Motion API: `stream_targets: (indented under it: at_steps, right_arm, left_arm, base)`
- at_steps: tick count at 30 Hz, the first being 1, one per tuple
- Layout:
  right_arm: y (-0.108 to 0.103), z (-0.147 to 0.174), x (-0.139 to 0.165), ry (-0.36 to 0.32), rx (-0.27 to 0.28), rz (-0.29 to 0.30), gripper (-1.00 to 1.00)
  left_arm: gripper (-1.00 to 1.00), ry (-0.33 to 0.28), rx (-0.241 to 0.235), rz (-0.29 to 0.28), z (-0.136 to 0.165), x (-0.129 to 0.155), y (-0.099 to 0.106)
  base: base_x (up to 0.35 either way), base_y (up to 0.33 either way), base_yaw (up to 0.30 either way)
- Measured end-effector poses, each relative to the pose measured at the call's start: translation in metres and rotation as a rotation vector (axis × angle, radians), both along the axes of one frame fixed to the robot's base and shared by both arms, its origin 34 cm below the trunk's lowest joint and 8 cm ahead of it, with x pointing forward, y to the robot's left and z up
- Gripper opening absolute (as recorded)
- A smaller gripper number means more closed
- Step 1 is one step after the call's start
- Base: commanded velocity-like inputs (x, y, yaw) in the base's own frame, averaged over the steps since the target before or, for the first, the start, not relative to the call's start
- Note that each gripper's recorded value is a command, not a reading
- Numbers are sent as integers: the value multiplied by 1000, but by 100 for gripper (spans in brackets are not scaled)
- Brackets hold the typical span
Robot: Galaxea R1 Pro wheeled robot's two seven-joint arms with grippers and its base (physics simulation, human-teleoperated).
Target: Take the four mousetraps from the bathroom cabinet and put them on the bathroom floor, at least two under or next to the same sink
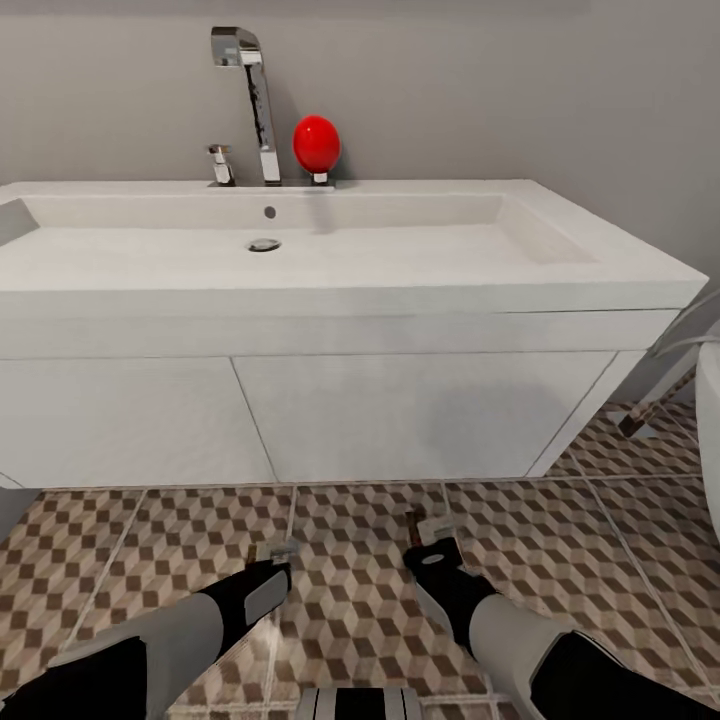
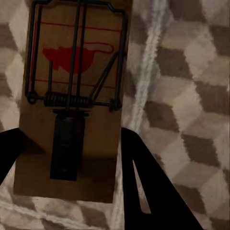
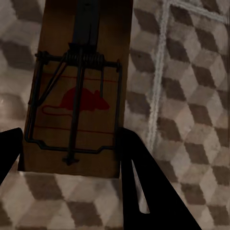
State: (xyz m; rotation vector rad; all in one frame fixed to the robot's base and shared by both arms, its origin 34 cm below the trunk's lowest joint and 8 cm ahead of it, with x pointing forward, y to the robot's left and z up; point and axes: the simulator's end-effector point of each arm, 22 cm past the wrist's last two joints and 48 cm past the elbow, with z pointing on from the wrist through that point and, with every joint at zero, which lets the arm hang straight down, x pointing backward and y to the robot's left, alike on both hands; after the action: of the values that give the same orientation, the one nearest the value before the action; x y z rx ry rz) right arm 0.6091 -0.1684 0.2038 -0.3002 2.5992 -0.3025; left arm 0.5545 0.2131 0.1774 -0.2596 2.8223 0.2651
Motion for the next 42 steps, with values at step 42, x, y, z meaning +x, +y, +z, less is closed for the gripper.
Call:
stream_targets:
  at_steps: [42]
  right_arm:
    - [10,25,36,1,5,-4,-100]
  left_arm:
    - [-100,-245,143,-202,47,94,21]
  base:
    - [0,0,0]
